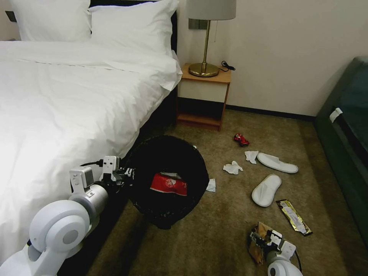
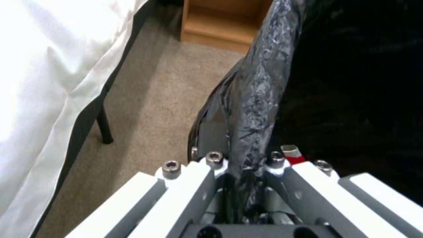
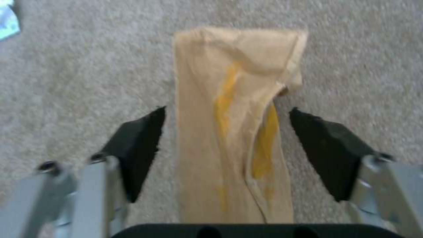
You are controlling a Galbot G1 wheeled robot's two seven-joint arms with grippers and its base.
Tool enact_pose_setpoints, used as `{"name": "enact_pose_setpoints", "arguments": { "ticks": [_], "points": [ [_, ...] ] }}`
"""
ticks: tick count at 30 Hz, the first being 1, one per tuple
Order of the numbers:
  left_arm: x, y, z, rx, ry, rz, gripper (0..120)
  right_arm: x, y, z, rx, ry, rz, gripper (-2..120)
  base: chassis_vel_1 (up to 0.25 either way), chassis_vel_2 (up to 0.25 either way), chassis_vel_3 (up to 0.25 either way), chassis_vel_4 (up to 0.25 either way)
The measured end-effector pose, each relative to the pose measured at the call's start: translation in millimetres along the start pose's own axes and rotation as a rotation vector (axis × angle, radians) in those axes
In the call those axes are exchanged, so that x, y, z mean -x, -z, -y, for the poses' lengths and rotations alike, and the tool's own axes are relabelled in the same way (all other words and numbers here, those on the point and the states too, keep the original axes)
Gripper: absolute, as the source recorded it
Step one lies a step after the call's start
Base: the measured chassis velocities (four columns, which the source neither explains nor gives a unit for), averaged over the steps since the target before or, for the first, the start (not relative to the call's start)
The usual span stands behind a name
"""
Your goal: Pick up the trash bin, then pick up the garbage on the floor and place it into the trash bin.
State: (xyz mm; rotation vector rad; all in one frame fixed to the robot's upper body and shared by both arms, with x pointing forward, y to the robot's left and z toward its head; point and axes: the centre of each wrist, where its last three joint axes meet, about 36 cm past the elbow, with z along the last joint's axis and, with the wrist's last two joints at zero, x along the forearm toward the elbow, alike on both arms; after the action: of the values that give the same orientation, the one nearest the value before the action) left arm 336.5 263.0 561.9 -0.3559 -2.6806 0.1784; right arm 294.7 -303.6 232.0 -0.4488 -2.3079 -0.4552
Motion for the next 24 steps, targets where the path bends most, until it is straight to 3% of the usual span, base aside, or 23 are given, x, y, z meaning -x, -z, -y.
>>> {"name": "enact_pose_setpoints", "arguments": {
  "ticks": [15, 20, 24],
  "points": [
    [-1.1, 0.0, 1.0, -0.006, -0.003, 0.004, 2, -13.4, 42.1, -13.7, -0.026, 0.048, 0.096, 14, 0.000, 0.000, 0.000, 0.000],
    [-1.3, -2.2, 2.8, -0.010, -0.008, -0.001, 2, -23.2, 60.9, -16.4, -0.020, 0.076, 0.126, 0, 0.000, 0.000, 0.000, 0.000],
    [-1.9, -2.1, 4.3, -0.009, -0.012, 0.000, 2, -24.3, 63.6, -13.9, -0.019, 0.076, 0.127, 0, 0.000, 0.000, 0.000, 0.000]
  ]
}}
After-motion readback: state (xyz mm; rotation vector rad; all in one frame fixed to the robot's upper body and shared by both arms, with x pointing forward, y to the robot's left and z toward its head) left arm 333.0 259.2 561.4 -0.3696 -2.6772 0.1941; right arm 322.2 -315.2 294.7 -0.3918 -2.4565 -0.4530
